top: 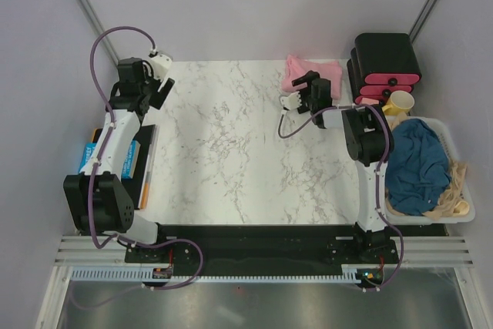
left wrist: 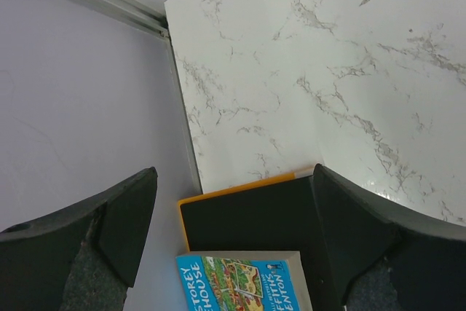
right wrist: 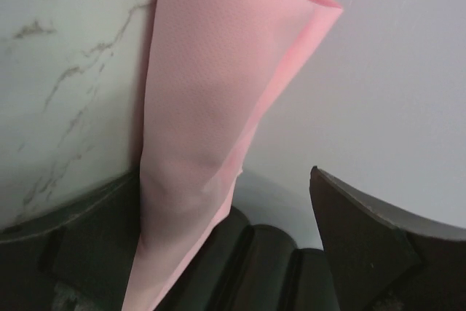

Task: Fold and stack the t-shirts
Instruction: Put the neatly folded tshirt into the corner of the board with the right arm

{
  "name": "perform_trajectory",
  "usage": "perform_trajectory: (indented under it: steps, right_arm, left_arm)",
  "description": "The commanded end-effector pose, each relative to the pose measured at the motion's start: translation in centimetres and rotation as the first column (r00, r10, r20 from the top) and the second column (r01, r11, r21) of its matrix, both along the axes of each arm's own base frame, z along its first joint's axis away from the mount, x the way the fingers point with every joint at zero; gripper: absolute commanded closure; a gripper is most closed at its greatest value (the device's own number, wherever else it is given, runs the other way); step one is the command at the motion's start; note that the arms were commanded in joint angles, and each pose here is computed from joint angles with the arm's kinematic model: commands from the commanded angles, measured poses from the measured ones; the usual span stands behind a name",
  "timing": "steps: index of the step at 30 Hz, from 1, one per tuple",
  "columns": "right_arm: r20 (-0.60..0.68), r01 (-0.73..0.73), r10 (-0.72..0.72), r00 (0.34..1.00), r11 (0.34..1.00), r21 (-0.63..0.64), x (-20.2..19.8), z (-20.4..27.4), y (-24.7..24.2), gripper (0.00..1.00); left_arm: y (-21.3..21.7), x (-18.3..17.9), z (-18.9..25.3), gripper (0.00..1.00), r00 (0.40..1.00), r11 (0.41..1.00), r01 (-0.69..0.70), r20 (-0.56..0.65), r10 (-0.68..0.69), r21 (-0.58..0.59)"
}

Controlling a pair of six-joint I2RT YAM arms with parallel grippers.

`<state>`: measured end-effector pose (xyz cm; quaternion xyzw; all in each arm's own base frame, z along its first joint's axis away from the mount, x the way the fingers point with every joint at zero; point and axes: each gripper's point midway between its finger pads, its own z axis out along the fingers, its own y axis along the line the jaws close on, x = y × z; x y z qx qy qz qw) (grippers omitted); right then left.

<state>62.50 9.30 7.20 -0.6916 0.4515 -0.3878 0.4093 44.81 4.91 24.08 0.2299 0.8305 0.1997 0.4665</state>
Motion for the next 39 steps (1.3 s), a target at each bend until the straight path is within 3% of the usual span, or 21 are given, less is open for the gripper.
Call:
perform_trajectory:
  steps: [1, 5, 6, 8, 9, 11, 12, 13, 15, 16, 18, 19, 20, 21, 22, 26, 29, 30, 33, 36, 39]
  right_arm:
    - [-0.077, 0.137, -0.13, 0.988, 0.987, 0.087, -1.8, -0.2, -2.1, 0.02]
    - [-0.063, 0.225, -0.216, 0.974, 0.949, 0.219, -3.5, 4.0, -2.3, 0.02]
    - [-0.077, 0.251, -0.239, 0.968, 0.915, 0.315, -4.1, 6.2, -1.7, 0.02]
    - [-0.191, 0.304, -0.249, 0.949, 0.883, 0.358, -5.8, 6.7, -1.3, 0.02]
    - [-0.213, 0.308, -0.235, 0.948, 0.842, 0.443, -6.8, 9.1, -0.1, 0.02]
    - [-0.346, 0.353, -0.213, 0.914, 0.838, 0.417, -9.8, 8.1, 0.8, 0.02]
    - [-0.351, 0.331, -0.174, 0.92, 0.823, 0.461, -10.9, 10.3, 2.4, 0.02]
    - [-0.483, 0.396, -0.16, 0.861, 0.805, 0.441, -13.4, 8.9, 2.8, 0.02]
    - [-0.56, 0.416, -0.098, 0.822, 0.775, 0.476, -15.1, 11.7, 4.7, 0.02]
    - [-0.715, 0.508, -0.049, 0.697, 0.738, 0.445, -18.6, 10.3, 5.6, 0.02]
    - [-0.782, 0.555, 0.023, 0.623, 0.691, 0.462, -20.0, 12.8, 7.2, 0.02]
    - [-0.864, 0.599, 0.067, 0.499, 0.693, 0.4, -23.2, 12.3, 7.6, 0.02]
    - [-0.889, 0.654, 0.08, 0.451, 0.649, 0.39, -24.1, 12.8, 8.0, 0.02]
    - [-0.89, 0.663, 0.097, 0.446, 0.631, 0.402, -24.4, 14.0, 8.2, 0.02]
    - [-0.913, 0.683, 0.101, 0.395, 0.633, 0.365, -25.8, 14.1, 8.0, 0.02]
    - [-0.912, 0.749, 0.036, 0.409, 0.557, 0.358, -25.6, 14.4, 6.5, 0.02]
    - [-0.927, 0.81, 0.064, 0.37, 0.466, 0.356, -24.1, 13.8, 5.6, 0.11]
    - [-0.93, 0.841, 0.073, 0.361, 0.405, 0.359, -23.0, 14.1, 4.7, 0.13]
    - [-0.912, 0.844, 0.133, 0.389, 0.346, 0.41, -21.8, 16.2, 3.7, 0.14]
    - [-0.901, 0.845, 0.154, 0.406, 0.312, 0.434, -21.9, 17.9, 2.6, 0.11]
    - [-0.911, 0.879, 0.103, 0.4, 0.239, 0.413, -22.6, 18.6, 1.4, 0.02]
  left_arm:
    - [0.0, 0.6, 1.7, 0.05, 0.999, 0.999, -0.027, 0.045, 0.028, -0.024]
    - [-1.6, 0.5, 1.3, 0.05, 0.999, 0.999, 0.009, 0.038, -0.007, -0.04]
    - [-1.8, 0.4, 1.0, 0.05, 0.999, 0.999, 0.013, 0.032, -0.011, -0.042]
    - [-2.5, 0.2, 0.7, 0.05, 0.999, 0.998, 0.031, 0.025, -0.03, -0.045]
    - [-2.8, 0.1, 0.3, 0.05, 0.999, 0.998, 0.038, 0.02, -0.037, -0.05]
    - [-3.7, -0.1, 0.2, 0.05, 0.998, 0.997, 0.06, 0.018, -0.059, -0.057]
    - [-4.0, -0.1, 0.0, 0.05, 0.998, 0.996, 0.065, 0.014, -0.065, -0.061]
    - [-4.4, -0.2, 0.0, 0.05, 0.997, 0.995, 0.075, 0.014, -0.074, -0.064]
    - [-5.6, -0.6, 0.1, 0.04, 0.994, 0.991, 0.113, 0.017, -0.112, -0.068]
    - [-6.2, -0.8, 0.2, 0.01, 0.991, 0.989, 0.131, 0.017, -0.13, -0.073]
    - [-7.8, -1.6, 0.3, 0.0, 0.983, 0.976, 0.184, 0.01, -0.184, -0.113]
    - [-8.9, -2.1, 0.2, 0.0, 0.974, 0.963, 0.224, 0.0, -0.226, -0.15]
    - [-10.3, -2.4, 0.8, 0.0, 0.958, 0.938, 0.282, 0.008, -0.286, -0.201]
    - [-11.1, -3.5, 0.4, 0.0, 0.951, 0.921, 0.292, -0.028, -0.309, -0.257]
    - [-11.9, -4.1, 0.4, 0.0, 0.94, 0.902, 0.315, -0.038, -0.34, -0.294]
    - [-16.4, -7.2, 1.0, 0.0, 0.851, 0.763, 0.436, -0.057, -0.522, -0.477]
    - [-17.7, -7.8, 1.4, 0.03, 0.827, 0.734, 0.465, -0.053, -0.56, -0.495]
    - [-18.0, -7.9, 1.7, 0.04, 0.824, 0.725, 0.468, -0.047, -0.565, -0.505]
    - [-18.8, -8.6, 3.1, 0.0, 0.803, 0.686, 0.49, -0.026, -0.595, -0.538]
    - [-19.5, -9.8, 4.1, 0.0, 0.786, 0.649, 0.486, -0.032, -0.617, -0.585]
    - [-19.1, -9.8, 4.6, 0.0, 0.84, 0.664, 0.384, -0.056, -0.54, -0.642]
